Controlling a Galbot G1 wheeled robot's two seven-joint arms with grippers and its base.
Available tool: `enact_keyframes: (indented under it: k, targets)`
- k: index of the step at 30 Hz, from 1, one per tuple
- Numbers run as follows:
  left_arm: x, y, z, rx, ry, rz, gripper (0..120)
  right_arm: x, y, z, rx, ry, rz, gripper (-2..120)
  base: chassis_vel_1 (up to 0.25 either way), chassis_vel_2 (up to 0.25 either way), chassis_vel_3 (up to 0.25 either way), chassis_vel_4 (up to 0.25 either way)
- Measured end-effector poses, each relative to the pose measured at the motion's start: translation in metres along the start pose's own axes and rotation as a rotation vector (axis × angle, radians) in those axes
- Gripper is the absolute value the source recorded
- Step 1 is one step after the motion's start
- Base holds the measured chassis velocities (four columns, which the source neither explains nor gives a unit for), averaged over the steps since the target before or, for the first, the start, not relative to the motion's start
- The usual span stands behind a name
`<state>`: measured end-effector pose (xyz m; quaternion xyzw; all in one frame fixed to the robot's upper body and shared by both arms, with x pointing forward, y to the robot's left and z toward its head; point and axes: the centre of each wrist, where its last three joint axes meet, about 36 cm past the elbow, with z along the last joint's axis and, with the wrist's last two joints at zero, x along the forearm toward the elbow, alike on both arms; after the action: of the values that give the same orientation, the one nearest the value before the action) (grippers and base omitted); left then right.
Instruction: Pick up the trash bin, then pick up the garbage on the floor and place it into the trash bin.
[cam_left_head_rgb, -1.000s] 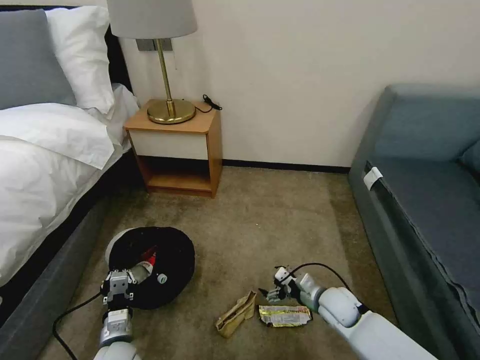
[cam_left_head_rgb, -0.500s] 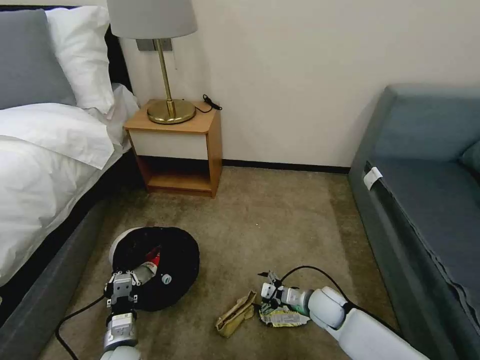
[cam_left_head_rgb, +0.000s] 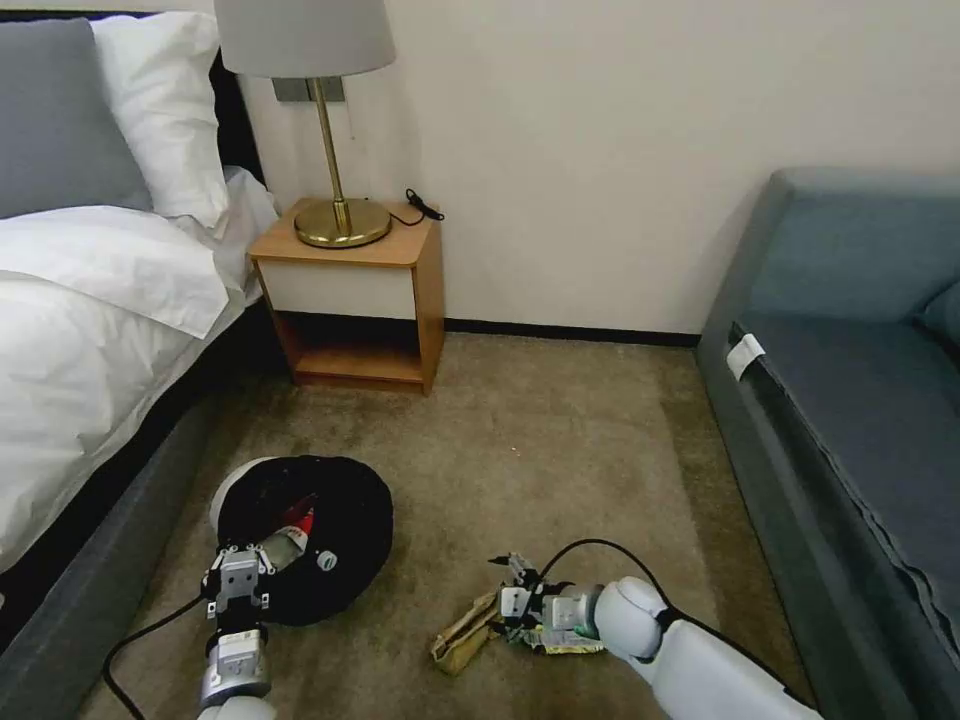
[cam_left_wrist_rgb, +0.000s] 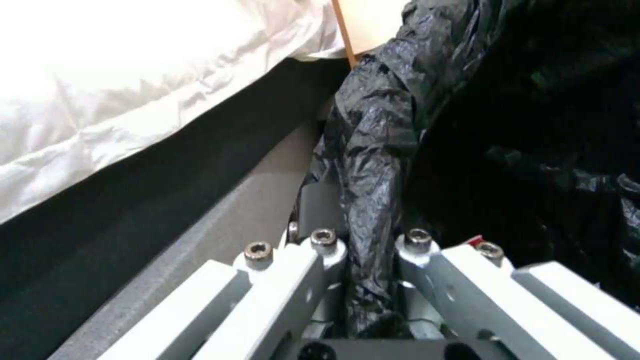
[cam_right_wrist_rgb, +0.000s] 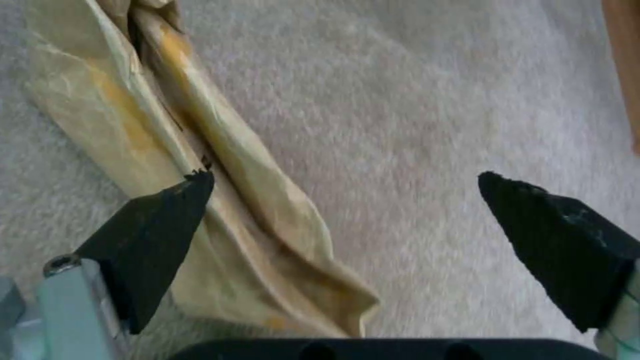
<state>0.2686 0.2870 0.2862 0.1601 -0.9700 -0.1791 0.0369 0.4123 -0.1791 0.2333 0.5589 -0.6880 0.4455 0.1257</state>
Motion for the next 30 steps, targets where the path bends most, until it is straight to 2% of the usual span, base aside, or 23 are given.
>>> enact_keyframes:
  k: [11, 18, 20, 21, 23, 24, 27, 28, 30]
  targets:
    - [-0.002, 0.002, 0.004, 0.004, 0.007, -0.007, 2, -0.014, 0.007, 0.006, 0.043, 0.013, -0.057, 100, 0.000, 0.000, 0.000, 0.000]
    - [-0.006, 0.004, 0.005, 0.005, 0.008, -0.008, 2, -0.024, 0.010, 0.009, 0.036, 0.016, -0.075, 98, 0.000, 0.000, 0.000, 0.000]
    - [-0.008, 0.004, 0.005, 0.007, 0.007, -0.010, 2, -0.028, 0.011, 0.009, 0.032, 0.015, -0.081, 90, 0.000, 0.000, 0.000, 0.000]
    - [-0.008, 0.004, 0.005, 0.007, 0.007, -0.010, 2, -0.028, 0.011, 0.009, 0.032, 0.015, -0.081, 90, 0.000, 0.000, 0.000, 0.000]
    - [-0.009, 0.004, 0.006, 0.008, 0.007, -0.010, 2, -0.029, 0.012, 0.010, 0.030, 0.015, -0.087, 80, 0.000, 0.000, 0.000, 0.000]
    - [-0.009, 0.004, 0.006, 0.008, 0.007, -0.010, 2, -0.029, 0.012, 0.010, 0.030, 0.015, -0.087, 80, 0.000, 0.000, 0.000, 0.000]
    - [-0.011, 0.005, 0.007, 0.008, 0.010, -0.010, 2, -0.031, 0.013, 0.011, 0.026, 0.015, -0.094, 64, 0.000, 0.000, 0.000, 0.000]
    - [-0.011, 0.005, 0.007, 0.008, 0.010, -0.010, 2, -0.031, 0.013, 0.011, 0.026, 0.015, -0.094, 64, 0.000, 0.000, 0.000, 0.000]
    - [-0.013, 0.006, 0.008, 0.007, 0.011, -0.009, 2, -0.032, 0.014, 0.012, 0.023, 0.015, -0.095, 55, 0.000, 0.000, 0.000, 0.000]
